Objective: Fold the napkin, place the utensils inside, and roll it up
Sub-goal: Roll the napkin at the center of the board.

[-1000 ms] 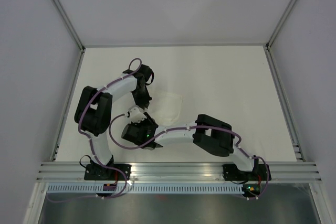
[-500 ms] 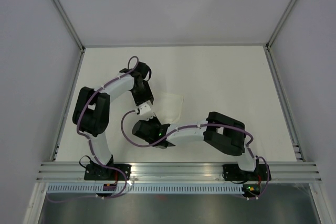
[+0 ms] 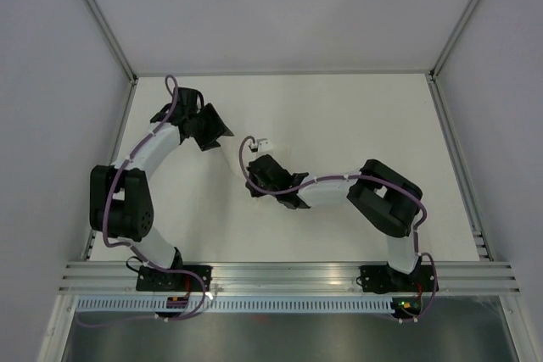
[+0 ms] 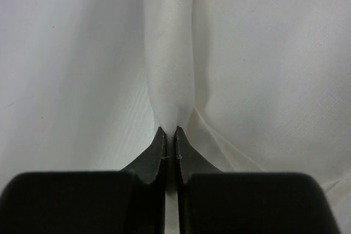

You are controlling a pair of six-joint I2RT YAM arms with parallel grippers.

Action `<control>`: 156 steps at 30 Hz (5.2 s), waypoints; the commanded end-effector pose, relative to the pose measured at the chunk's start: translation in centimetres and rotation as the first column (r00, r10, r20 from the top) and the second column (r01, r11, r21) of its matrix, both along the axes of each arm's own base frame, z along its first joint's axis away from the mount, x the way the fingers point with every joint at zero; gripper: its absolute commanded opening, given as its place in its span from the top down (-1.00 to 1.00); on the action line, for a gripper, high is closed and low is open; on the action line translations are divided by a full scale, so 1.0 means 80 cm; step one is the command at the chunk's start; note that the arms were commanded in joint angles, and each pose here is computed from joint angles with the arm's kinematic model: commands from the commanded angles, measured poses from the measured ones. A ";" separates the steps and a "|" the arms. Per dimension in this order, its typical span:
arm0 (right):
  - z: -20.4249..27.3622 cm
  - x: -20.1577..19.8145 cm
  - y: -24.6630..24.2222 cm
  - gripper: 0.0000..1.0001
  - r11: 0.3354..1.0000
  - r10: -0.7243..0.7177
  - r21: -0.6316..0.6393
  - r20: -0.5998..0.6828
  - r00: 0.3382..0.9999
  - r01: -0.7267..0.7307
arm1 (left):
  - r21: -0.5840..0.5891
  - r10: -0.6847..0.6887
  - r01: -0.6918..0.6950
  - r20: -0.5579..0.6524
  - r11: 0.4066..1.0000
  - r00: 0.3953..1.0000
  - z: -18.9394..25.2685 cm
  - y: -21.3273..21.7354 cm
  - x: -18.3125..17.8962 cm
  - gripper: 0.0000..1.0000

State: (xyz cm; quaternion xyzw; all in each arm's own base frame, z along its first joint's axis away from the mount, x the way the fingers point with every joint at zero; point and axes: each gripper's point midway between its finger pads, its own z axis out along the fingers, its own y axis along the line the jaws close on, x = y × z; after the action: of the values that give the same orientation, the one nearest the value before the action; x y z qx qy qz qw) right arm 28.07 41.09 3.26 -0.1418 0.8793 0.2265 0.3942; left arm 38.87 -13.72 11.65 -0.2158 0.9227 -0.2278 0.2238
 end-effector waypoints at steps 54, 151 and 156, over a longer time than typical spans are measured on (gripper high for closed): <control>-0.056 0.000 -0.125 -0.06 0.992 -0.087 -0.118 -0.314 0.945 0.052 | 0.132 -0.031 0.064 -0.238 0.989 0.971 -0.131 -0.011 -0.070 0.95; -0.043 -0.036 -0.022 0.99 0.993 0.093 -0.044 -0.234 0.968 -0.106 | -0.146 -0.106 0.129 0.156 0.981 0.982 0.017 -0.046 -0.012 -0.09; -0.064 -0.039 -0.034 0.99 0.990 0.135 0.083 -0.360 0.923 -0.112 | -0.200 -0.109 0.147 0.189 0.969 0.976 0.007 -0.052 -0.026 -0.09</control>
State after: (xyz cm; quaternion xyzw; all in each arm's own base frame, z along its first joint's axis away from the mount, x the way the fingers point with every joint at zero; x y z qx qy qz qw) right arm 29.19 39.60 3.27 -0.1300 0.8943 0.2670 0.3346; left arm 36.99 -16.60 11.03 -0.1710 0.9024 -0.3078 0.2484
